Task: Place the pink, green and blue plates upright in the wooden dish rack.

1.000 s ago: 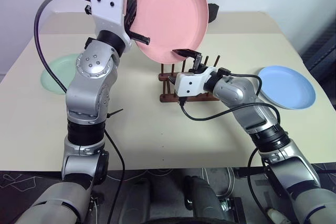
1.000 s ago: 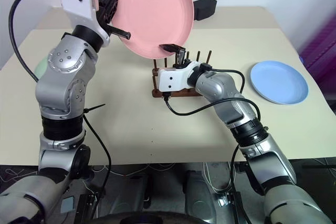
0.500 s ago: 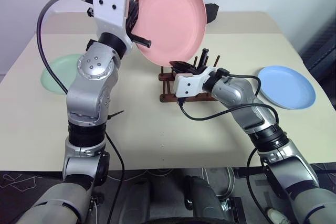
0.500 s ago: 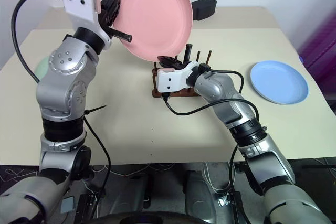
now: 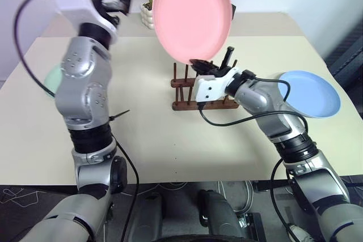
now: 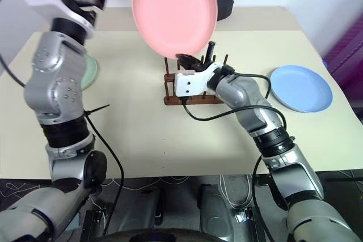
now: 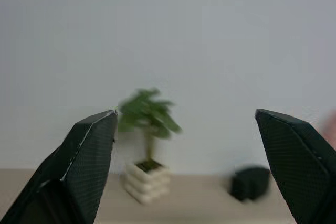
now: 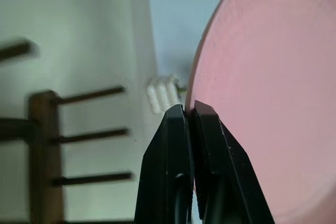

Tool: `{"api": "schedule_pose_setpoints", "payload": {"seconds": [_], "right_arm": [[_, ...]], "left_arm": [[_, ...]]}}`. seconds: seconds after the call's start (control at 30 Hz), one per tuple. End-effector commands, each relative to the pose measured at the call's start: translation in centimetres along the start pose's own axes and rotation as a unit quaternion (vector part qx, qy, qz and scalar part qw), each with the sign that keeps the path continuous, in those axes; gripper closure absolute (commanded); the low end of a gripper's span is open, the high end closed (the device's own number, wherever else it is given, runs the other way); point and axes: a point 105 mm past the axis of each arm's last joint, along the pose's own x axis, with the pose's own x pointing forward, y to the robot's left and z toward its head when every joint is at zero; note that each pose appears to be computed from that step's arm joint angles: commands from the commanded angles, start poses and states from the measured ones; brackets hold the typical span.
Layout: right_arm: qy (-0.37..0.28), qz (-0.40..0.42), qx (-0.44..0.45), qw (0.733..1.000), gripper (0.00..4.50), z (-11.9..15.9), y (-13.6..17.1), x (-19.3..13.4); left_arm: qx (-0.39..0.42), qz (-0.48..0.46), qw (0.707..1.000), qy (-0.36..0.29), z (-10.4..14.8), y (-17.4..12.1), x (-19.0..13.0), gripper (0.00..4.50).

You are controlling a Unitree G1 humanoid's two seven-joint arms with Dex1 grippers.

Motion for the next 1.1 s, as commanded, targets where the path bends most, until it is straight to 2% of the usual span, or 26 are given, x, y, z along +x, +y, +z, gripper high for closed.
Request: {"api": "schedule_pose_setpoints", "payload": {"seconds": [0.03, 0.17, 0.3, 0.43, 0.6, 0.7, 0.93, 1.1], "right_arm": [[-0.031, -0.088, 0.079, 0.992, 4.50, 0.4, -5.0, -2.1], [-0.059, -0.119, 0.239, 0.962, 4.50, -0.6, -6.9, -4.6], [-0.089, -0.102, 0.338, 0.932, 4.50, -0.9, -6.8, -6.4], [-0.108, -0.065, 0.439, 0.890, 4.50, -0.8, -6.5, -8.0], [-0.132, -0.015, 0.510, 0.850, 4.50, 0.3, -6.1, -9.1], [-0.151, 0.009, 0.556, 0.817, 4.50, 0.6, -5.6, -9.9], [-0.168, 0.049, 0.620, 0.765, 4.50, 0.4, -5.1, -10.6], [-0.150, 0.052, 0.654, 0.740, 4.50, -1.6, -4.2, -10.4]], "left_arm": [[0.014, -0.030, 0.999, -0.004, 0.2, 1.6, -0.8, 0.05], [0.033, -0.147, 0.987, 0.057, -2.7, 1.6, -4.1, 0.05], [0.015, -0.211, 0.971, 0.113, -4.9, 1.4, -6.9, 0.05], [-0.022, -0.321, 0.926, 0.197, -7.6, -1.0, -11.7, 0.05], [-0.042, -0.404, 0.871, 0.276, -9.9, -3.1, -16.2, 0.05], [-0.033, -0.441, 0.839, 0.318, -11.5, -4.0, -18.5, 0.05], [-0.035, -0.483, 0.801, 0.352, -13.9, -6.0, -20.9, 0.05], [-0.064, -0.490, 0.800, 0.342, -14.3, -7.5, -21.1, 0.05]]}}
